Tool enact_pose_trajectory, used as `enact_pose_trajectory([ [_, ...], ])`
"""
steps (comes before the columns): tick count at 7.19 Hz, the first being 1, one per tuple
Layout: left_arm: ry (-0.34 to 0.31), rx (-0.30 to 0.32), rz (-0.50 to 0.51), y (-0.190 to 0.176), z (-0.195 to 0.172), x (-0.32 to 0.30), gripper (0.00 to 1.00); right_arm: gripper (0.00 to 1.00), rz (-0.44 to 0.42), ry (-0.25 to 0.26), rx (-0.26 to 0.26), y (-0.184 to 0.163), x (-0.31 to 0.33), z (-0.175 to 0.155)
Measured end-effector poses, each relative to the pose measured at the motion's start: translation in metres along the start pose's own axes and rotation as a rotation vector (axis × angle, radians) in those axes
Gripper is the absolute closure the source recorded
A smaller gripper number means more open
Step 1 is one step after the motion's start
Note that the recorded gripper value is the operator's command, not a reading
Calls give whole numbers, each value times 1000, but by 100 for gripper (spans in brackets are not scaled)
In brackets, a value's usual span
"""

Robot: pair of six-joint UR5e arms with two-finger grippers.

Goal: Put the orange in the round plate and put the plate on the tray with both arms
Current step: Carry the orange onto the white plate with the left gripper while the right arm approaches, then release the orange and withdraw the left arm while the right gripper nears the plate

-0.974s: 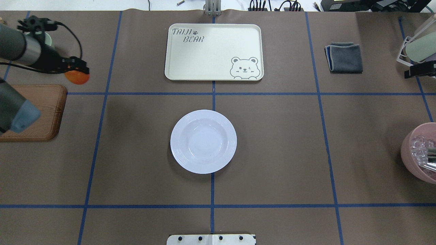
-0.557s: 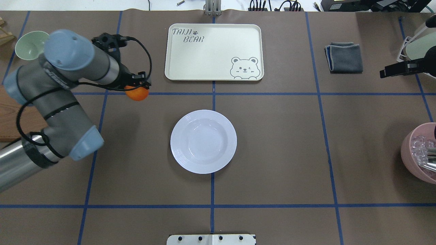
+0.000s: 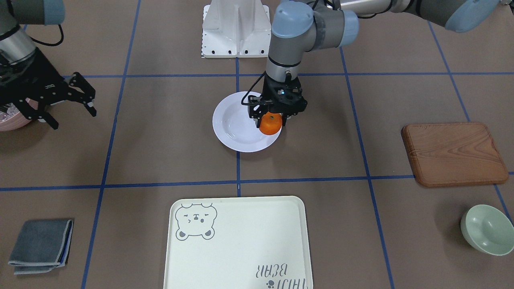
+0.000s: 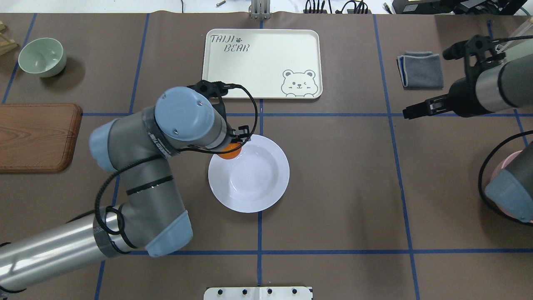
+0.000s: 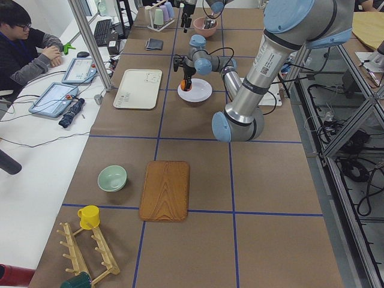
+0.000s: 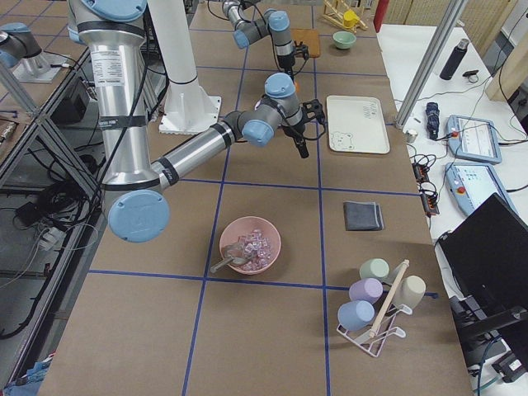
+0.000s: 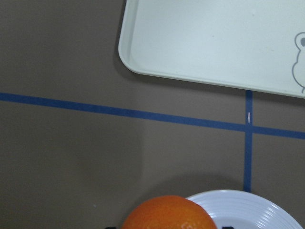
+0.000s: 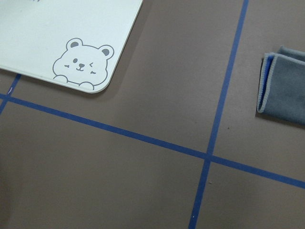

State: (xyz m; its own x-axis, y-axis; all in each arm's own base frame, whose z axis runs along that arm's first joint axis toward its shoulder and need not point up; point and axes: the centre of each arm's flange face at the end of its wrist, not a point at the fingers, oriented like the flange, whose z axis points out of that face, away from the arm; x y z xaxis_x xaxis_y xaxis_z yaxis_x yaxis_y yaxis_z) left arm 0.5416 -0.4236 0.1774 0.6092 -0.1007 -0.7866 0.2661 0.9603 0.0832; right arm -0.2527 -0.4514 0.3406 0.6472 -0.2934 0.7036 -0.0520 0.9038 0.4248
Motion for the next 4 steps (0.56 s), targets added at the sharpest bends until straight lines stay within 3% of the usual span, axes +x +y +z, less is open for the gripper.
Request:
enact_pose_trajectory([
  [1,-12,-2,11,26,14,18,88,0,-11,24,-21,1,-33,10],
  [2,-31,-1,23,43,30,25,14,0,-6,33,-38,9,-58,21],
  [3,-47,0,30,50,41,25,3,0,0,32,-48,20,-79,30],
  [4,-50,1,34,53,44,25,2,0,5,19,-58,30,-98,36],
])
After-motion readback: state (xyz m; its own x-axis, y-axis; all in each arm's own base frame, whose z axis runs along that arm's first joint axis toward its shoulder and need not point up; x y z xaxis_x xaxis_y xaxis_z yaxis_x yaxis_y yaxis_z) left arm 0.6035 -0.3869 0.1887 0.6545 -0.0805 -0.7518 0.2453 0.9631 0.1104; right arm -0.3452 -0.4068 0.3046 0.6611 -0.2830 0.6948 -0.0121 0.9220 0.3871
